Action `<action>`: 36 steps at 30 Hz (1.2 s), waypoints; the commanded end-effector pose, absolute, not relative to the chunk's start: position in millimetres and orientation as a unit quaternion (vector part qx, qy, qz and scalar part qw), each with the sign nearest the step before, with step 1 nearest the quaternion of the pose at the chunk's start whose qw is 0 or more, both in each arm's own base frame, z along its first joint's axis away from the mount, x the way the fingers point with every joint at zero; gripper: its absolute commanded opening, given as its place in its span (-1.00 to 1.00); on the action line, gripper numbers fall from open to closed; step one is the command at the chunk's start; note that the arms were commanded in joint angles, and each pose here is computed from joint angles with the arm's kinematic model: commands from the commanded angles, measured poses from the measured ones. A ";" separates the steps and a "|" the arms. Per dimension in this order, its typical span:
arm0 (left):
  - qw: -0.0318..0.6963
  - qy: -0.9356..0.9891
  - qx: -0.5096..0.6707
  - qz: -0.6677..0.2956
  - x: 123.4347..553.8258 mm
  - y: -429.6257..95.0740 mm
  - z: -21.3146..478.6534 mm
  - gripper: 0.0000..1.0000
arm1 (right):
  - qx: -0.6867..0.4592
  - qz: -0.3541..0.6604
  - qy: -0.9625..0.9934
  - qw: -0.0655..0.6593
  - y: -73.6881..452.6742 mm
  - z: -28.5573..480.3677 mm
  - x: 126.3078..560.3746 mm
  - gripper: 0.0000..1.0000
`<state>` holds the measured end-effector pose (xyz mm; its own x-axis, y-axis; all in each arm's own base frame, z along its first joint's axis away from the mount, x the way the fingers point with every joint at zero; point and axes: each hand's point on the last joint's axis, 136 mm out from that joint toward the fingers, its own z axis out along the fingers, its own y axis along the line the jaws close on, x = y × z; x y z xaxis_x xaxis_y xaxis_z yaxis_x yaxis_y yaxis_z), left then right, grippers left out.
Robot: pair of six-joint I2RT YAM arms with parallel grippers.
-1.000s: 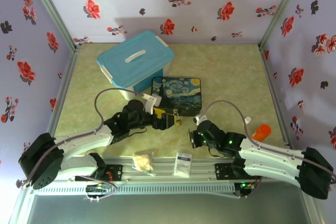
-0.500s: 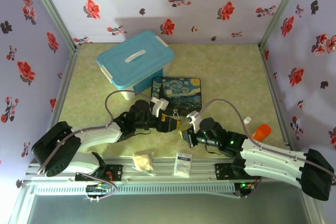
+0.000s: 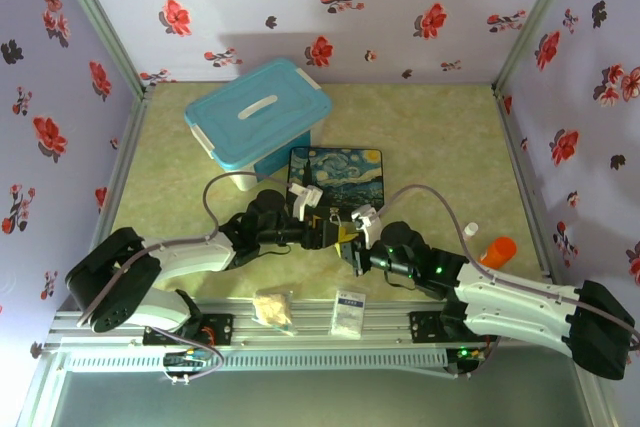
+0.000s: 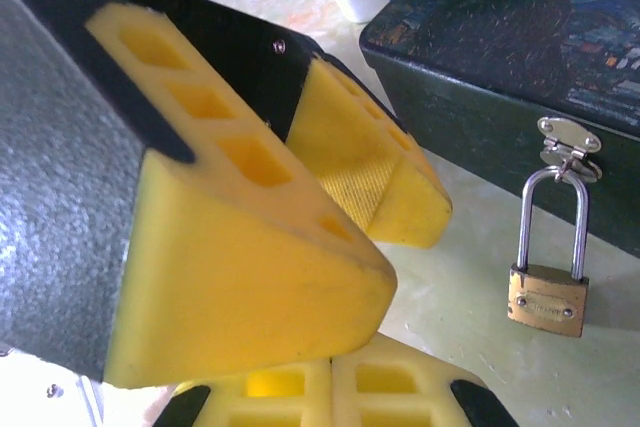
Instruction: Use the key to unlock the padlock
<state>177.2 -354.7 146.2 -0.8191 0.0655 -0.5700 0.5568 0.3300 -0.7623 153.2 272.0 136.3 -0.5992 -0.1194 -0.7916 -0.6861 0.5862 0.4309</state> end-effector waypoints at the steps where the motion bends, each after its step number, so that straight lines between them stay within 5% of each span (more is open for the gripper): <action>1: 0.234 0.793 0.180 -0.533 184.2 -351.1 143.1 0.23 | -0.252 0.381 0.797 0.395 274.2 147.6 157.6 -1.00; 7: 0.228 0.805 0.081 -0.542 195.4 -342.0 141.0 0.33 | -0.212 0.369 0.802 0.419 262.3 144.6 167.4 -1.00; 22: 0.190 0.707 -0.160 -0.662 196.3 -339.9 185.5 0.97 | -0.183 0.408 0.746 0.494 295.9 193.1 198.3 -1.00; 36: 0.190 0.676 -0.251 -0.666 203.4 -319.5 158.7 0.99 | -0.204 0.424 0.747 0.470 333.2 180.8 197.7 -1.00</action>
